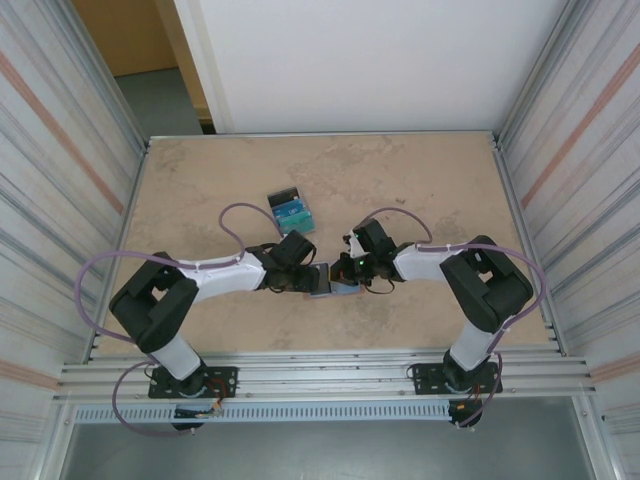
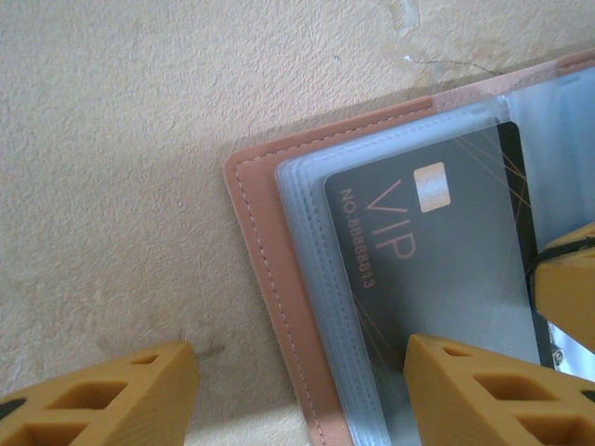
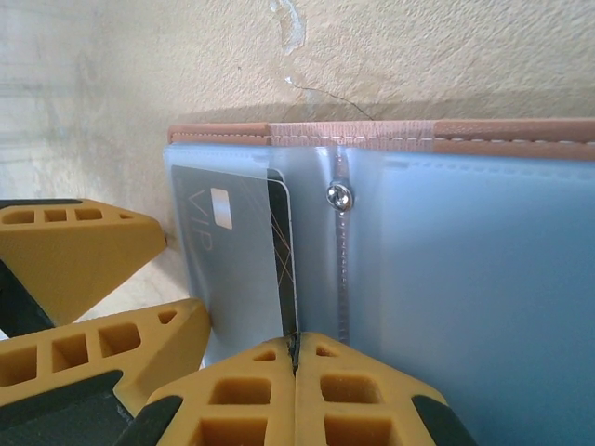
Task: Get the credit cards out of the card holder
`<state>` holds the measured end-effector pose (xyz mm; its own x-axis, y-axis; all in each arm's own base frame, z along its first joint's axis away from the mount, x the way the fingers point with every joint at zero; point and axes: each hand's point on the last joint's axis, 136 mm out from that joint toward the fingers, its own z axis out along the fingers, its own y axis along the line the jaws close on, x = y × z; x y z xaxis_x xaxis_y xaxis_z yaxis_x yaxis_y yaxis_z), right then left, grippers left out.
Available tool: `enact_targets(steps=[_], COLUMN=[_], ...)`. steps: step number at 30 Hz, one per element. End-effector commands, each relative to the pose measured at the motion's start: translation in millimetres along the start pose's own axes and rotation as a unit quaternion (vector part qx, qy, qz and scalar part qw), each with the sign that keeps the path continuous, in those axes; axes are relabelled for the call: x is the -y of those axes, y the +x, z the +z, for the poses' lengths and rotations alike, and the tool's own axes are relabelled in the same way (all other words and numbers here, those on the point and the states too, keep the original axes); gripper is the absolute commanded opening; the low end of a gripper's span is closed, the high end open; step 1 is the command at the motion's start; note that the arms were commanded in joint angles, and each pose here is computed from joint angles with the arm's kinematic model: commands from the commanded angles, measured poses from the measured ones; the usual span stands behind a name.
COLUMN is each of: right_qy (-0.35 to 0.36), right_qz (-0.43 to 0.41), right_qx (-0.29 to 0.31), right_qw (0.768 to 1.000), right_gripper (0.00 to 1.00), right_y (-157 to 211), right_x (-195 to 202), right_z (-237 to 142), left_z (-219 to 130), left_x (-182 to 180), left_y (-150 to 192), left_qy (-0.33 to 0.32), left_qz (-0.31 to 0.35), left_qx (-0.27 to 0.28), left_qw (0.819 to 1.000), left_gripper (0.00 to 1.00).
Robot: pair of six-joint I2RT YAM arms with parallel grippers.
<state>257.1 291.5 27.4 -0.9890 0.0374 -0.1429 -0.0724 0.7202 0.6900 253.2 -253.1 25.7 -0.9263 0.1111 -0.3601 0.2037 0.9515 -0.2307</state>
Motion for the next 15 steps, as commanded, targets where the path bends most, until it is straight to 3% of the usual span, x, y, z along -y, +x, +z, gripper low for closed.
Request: enact_targets(steps=[1, 8, 15], right_qy=[-0.007, 0.008, 0.009], right_qz=[0.013, 0.019, 0.016], right_qx=[-0.002, 0.007, 0.009], right_qw=[1.0, 1.0, 1.0], right_gripper=[0.0, 0.0, 0.0], right_y=[3.4, 1.7, -0.7], right_x=[0.6, 7.3, 4.2], right_z=[-6.8, -13.2, -14.8], left_z=[-7.3, -20.8, -11.4], left_x=[-15.2, -15.7, -6.2], left_y=[10.1, -1.1, 0.2], left_qy=[-0.02, -0.012, 0.009], left_qz=[-0.009, -0.017, -0.014], left_qx=[-0.018, 0.008, -0.002], left_qw=[1.0, 1.0, 1.0], left_gripper=[0.62, 0.67, 0.69])
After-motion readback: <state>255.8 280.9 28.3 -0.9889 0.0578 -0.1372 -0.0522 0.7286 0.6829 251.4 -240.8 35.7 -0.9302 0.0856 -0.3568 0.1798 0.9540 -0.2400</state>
